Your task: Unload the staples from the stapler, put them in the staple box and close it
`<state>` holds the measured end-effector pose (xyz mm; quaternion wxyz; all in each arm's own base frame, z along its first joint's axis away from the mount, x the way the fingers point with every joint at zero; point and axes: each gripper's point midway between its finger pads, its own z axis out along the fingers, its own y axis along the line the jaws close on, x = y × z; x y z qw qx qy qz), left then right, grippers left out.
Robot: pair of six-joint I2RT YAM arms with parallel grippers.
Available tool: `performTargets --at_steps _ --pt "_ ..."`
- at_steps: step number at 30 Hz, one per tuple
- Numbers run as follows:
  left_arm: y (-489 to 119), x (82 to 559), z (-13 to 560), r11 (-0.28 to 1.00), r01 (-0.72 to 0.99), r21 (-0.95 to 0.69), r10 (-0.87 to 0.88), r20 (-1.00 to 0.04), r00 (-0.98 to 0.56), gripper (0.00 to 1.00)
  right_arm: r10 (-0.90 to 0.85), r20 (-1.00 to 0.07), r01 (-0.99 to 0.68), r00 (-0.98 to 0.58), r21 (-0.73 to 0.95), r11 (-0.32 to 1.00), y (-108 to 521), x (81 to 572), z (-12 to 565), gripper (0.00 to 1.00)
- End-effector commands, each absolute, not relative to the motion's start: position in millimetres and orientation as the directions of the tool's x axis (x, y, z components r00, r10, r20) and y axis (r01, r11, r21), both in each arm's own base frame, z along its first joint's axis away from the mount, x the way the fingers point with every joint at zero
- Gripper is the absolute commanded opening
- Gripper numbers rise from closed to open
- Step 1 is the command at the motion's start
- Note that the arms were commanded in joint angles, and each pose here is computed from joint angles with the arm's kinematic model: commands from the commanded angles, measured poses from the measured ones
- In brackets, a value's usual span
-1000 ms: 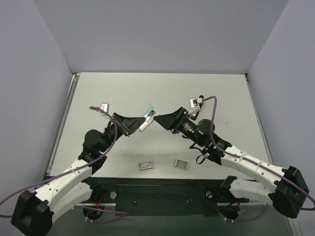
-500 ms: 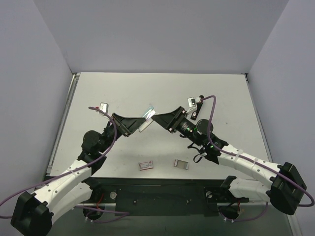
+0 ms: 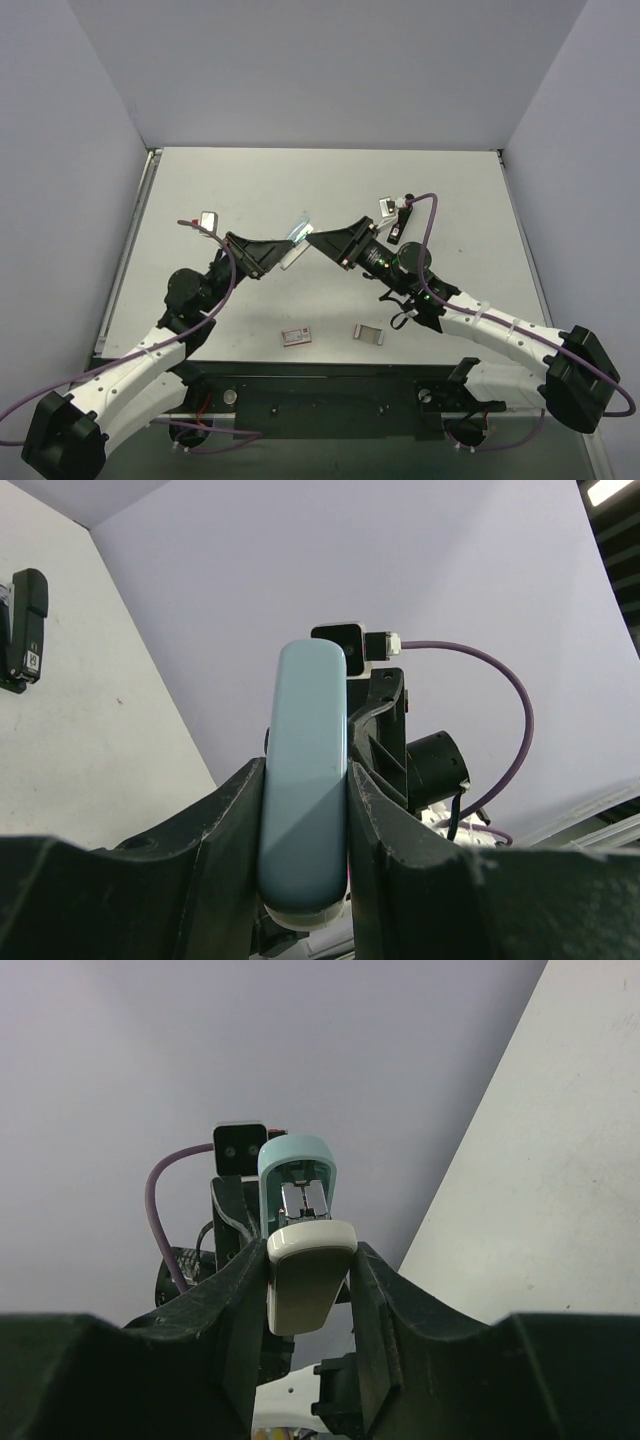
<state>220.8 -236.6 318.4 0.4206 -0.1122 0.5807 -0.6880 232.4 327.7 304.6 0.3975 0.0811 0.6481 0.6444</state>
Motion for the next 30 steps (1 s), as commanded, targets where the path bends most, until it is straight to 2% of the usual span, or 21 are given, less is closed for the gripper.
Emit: performTargets --at_steps 1,3,4,6,11,13,18,25,30 --pt "-239 202 336 -0.01 0.537 -0.844 -0.676 -0.39 -0.625 0.0 0.641 -0.435 -0.499 -0.632 0.862 0.094 326 227 346 0.13" --pt "-241 199 333 0.006 0.543 -0.84 -0.658 -0.413 -0.63 0.13 0.632 -0.45 -0.503 -0.631 0.857 0.108 323 225 346 0.12" --pt "-242 199 329 0.017 0.536 -0.844 -0.647 -0.418 -0.638 0.25 0.626 -0.456 -0.504 -0.632 0.856 0.114 321 222 348 0.12" --pt "-243 195 327 0.021 0.545 -0.838 -0.631 -0.434 -0.643 0.39 0.607 -0.473 -0.49 -0.639 0.858 0.153 316 222 342 0.11" --pt "-246 185 327 0.027 0.576 -0.817 -0.584 -0.48 -0.655 0.65 0.603 -0.483 -0.481 -0.634 0.858 0.182 294 222 338 0.1" --pt "-248 179 328 0.023 0.599 -0.801 -0.556 -0.508 -0.658 0.72 0.579 -0.491 -0.477 -0.651 0.858 0.192 288 219 334 0.1" --pt "-253 168 324 0.037 0.647 -0.762 -0.483 -0.58 -0.656 0.74 0.551 -0.514 -0.482 -0.658 0.849 0.216 275 214 326 0.08" --pt "-257 152 331 0.007 0.709 -0.705 -0.409 -0.649 -0.642 0.74 0.368 -0.549 -0.492 -0.75 0.836 0.245 281 185 320 0.06" --pt "-258 147 328 0.006 0.721 -0.693 -0.382 -0.668 -0.639 0.74 0.27 -0.602 -0.552 -0.752 0.798 0.242 280 165 324 0.06"
